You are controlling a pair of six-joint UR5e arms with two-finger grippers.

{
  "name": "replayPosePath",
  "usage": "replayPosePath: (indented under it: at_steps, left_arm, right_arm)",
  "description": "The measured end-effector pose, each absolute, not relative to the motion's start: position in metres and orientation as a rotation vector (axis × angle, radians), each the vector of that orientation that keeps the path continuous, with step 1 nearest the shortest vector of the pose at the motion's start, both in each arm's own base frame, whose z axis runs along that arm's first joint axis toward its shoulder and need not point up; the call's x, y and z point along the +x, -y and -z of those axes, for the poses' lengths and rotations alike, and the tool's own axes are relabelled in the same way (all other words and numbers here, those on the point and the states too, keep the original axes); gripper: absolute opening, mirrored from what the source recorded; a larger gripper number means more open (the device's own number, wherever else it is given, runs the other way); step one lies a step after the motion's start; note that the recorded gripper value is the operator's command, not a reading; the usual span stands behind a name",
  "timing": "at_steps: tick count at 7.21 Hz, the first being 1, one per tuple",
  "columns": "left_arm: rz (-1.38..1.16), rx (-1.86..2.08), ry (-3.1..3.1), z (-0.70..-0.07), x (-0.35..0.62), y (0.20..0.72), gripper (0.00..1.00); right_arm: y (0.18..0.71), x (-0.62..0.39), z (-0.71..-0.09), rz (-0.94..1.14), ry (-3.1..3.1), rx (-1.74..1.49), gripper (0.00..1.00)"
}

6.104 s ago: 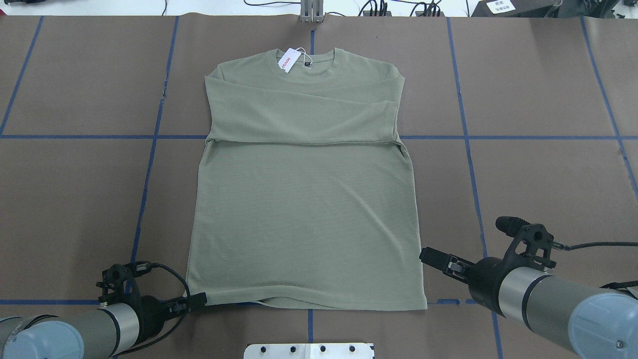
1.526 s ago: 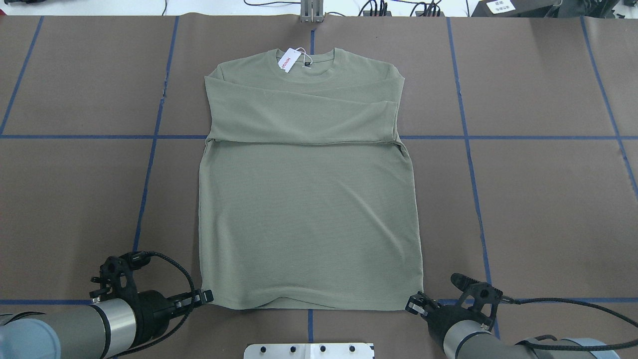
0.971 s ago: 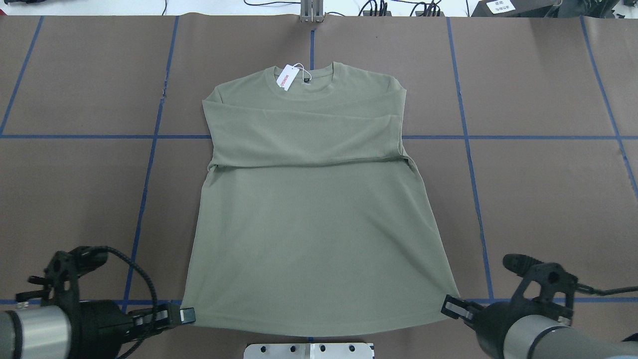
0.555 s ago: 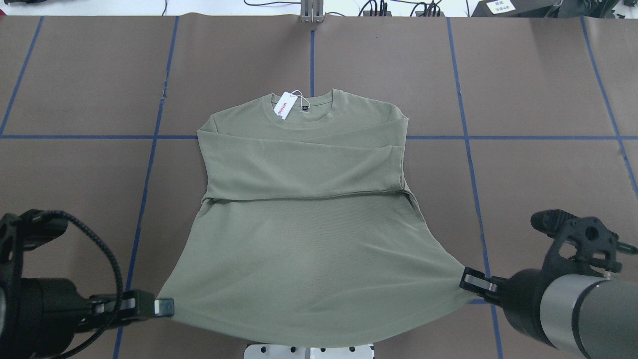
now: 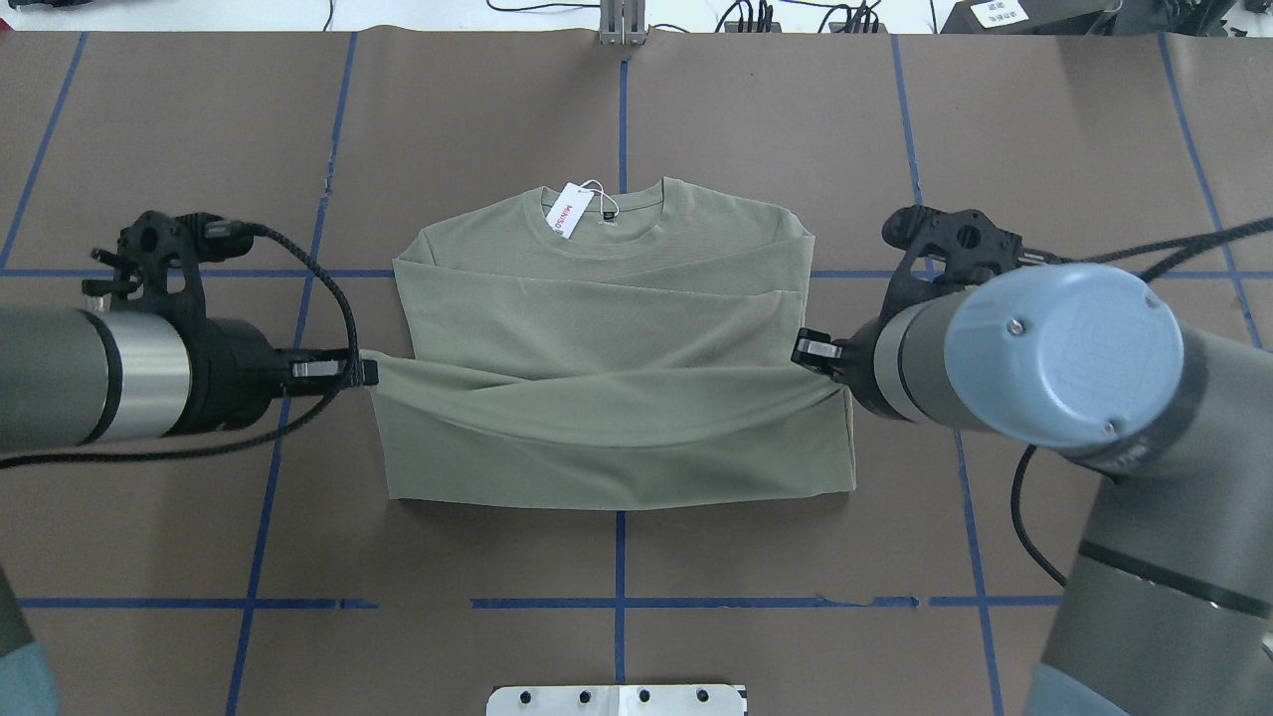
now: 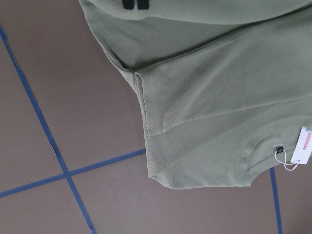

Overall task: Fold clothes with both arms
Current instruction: 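Lift the hem with both grippers and carry it toward the collar, then lay the hem near the collar and release with both grippers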

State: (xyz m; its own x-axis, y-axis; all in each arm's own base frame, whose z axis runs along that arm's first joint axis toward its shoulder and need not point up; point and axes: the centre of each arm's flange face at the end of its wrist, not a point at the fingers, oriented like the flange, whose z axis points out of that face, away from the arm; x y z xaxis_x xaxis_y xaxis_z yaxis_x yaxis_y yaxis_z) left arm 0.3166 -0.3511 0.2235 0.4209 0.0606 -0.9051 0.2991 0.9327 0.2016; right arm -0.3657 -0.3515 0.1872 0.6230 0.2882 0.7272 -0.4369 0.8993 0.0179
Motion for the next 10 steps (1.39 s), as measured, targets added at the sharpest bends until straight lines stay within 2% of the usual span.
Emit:
replayPosePath:
  at_steps: [2,6,8,10]
  left_arm:
    - [0.156,0.399,-1.053,-0.24,0.322,0.422,0.0]
    - [0.207,0.396,-0.91,-0.297,0.408,0.527,0.0]
    - [0.223,0.416,-0.88,-0.338,0.432,0.552,0.0]
    - [0.212,0.428,-0.868,-0.347,0.437,0.557,0.0]
  right_arm:
    - [0.405,-0.382,-0.194,-0.431,0.787,0.228,0.0]
    - [0.55,-0.446,-0.25,-0.477,0.7,0.274,0.0]
    - [0.589,-0.457,-0.275,-0.476,0.667,0.282,0.0]
    - [0.6,-0.454,-0.283,-0.473,0.654,0.286,0.0]
